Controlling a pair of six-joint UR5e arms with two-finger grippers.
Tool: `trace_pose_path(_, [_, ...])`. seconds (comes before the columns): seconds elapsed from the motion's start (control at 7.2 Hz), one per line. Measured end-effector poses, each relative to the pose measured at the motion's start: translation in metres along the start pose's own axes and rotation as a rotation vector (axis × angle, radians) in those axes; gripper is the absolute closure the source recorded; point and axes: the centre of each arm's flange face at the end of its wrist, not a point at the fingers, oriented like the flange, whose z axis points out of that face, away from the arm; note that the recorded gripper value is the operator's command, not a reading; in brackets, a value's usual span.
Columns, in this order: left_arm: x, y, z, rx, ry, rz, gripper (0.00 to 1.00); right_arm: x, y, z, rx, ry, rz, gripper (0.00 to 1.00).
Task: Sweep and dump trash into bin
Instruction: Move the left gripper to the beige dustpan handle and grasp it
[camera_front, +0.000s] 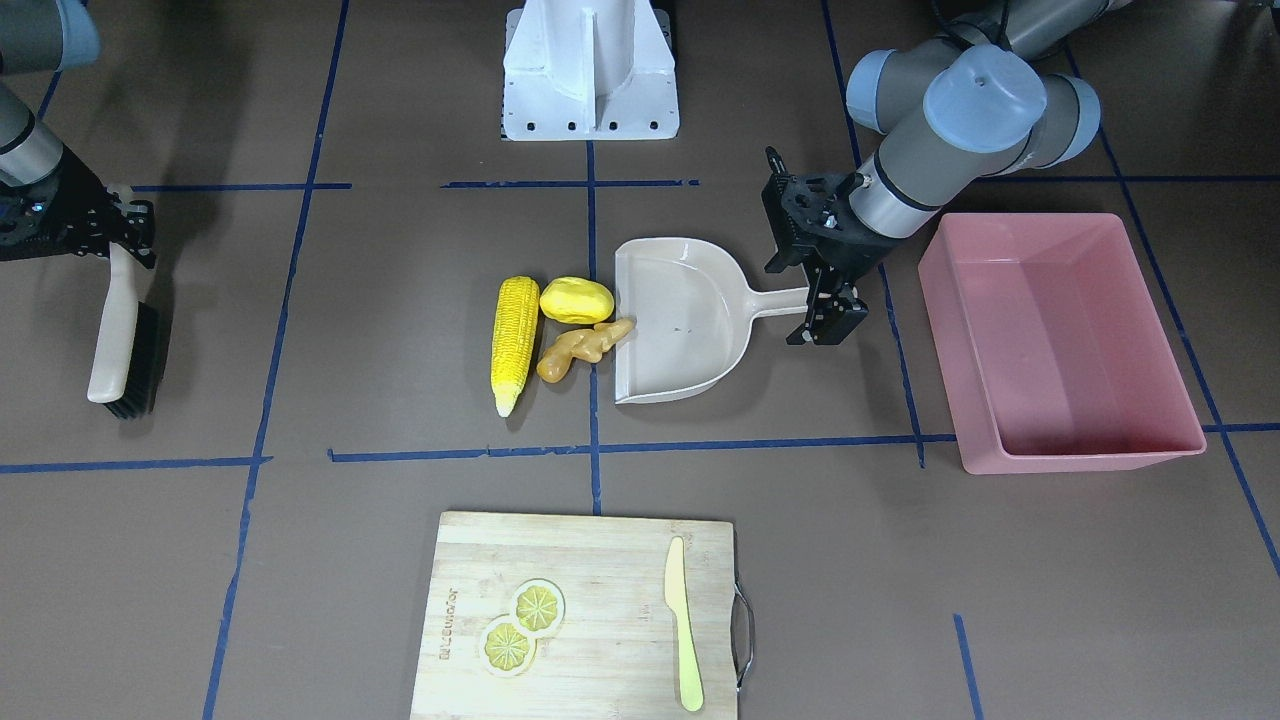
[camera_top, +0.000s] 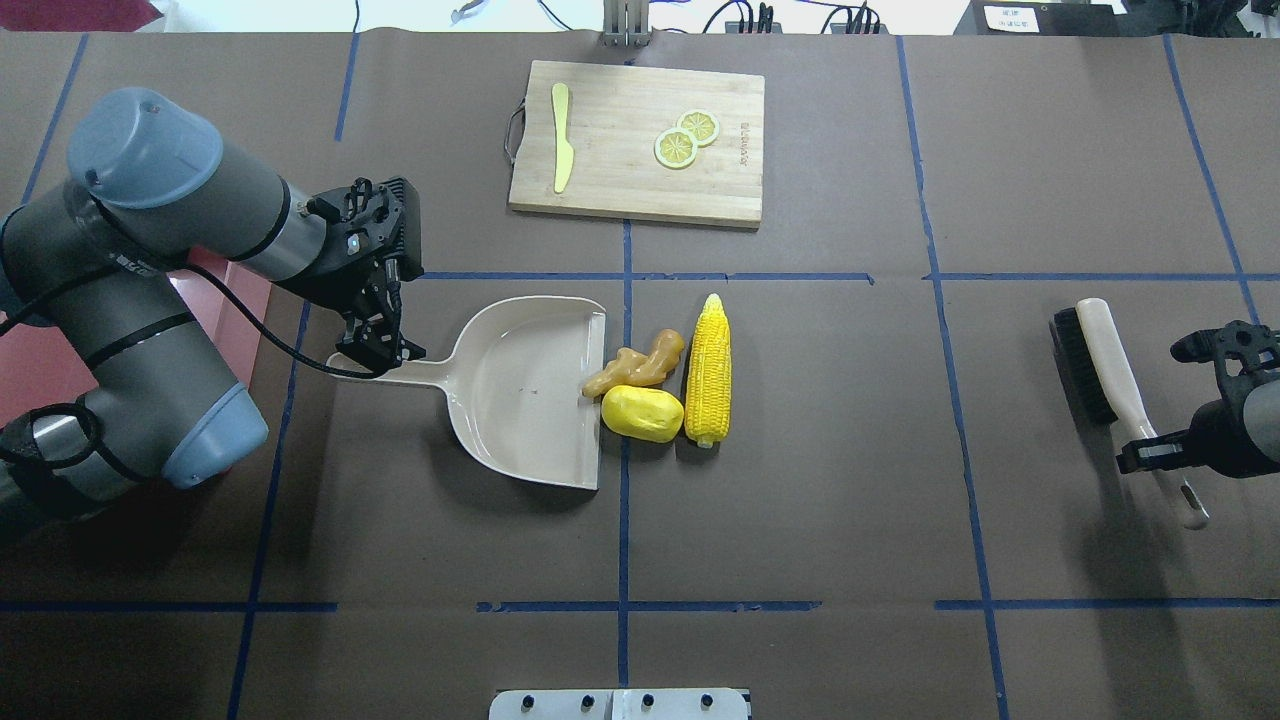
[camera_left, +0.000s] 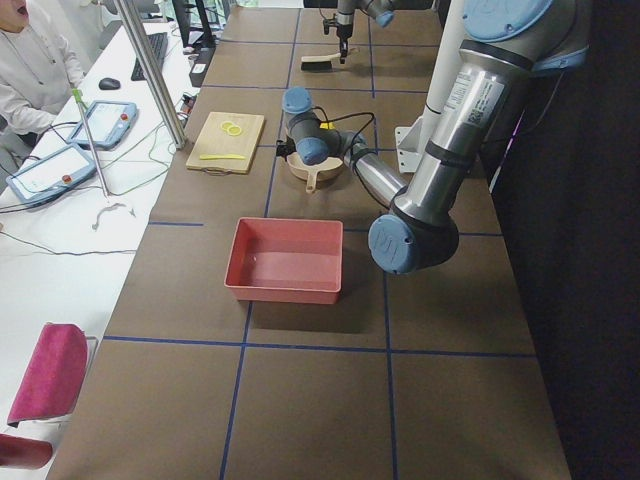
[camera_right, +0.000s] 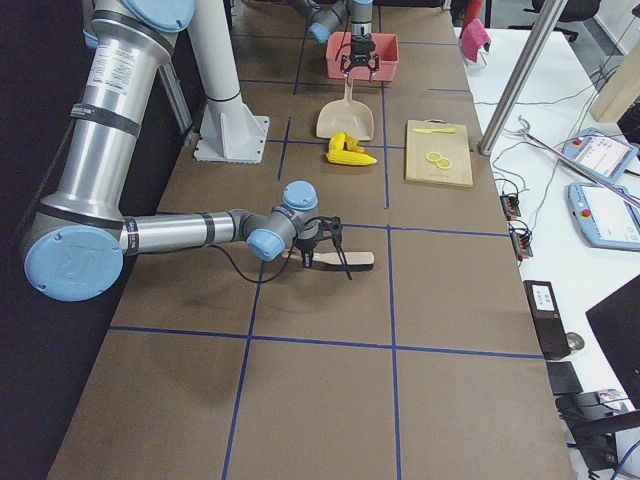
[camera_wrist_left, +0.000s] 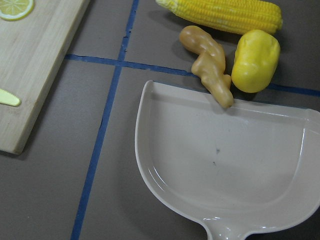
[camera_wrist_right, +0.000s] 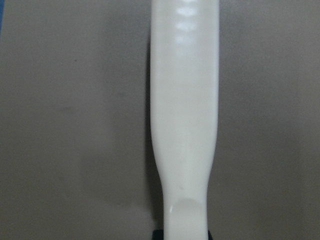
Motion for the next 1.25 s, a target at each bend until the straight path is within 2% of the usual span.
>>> trace_pose_path(0.42, [0.019,0.023,0.028,-0.005,0.036,0.025,0.01,0.000,0.000,0.000,-0.001,-0.001,0.000,1.00])
trace_pose_path(1.11, [0.042,0.029,0.065,-0.037,0.092,0.034,0.01,0.000,0.000,0.000,-0.001,0.000,0.000,1.00])
trace_pose_path(1.25, [0.044,0.029,0.072,-0.044,0.101,0.034,0.05,0.001,0.000,0.001,-0.001,0.001,0.001,1.00])
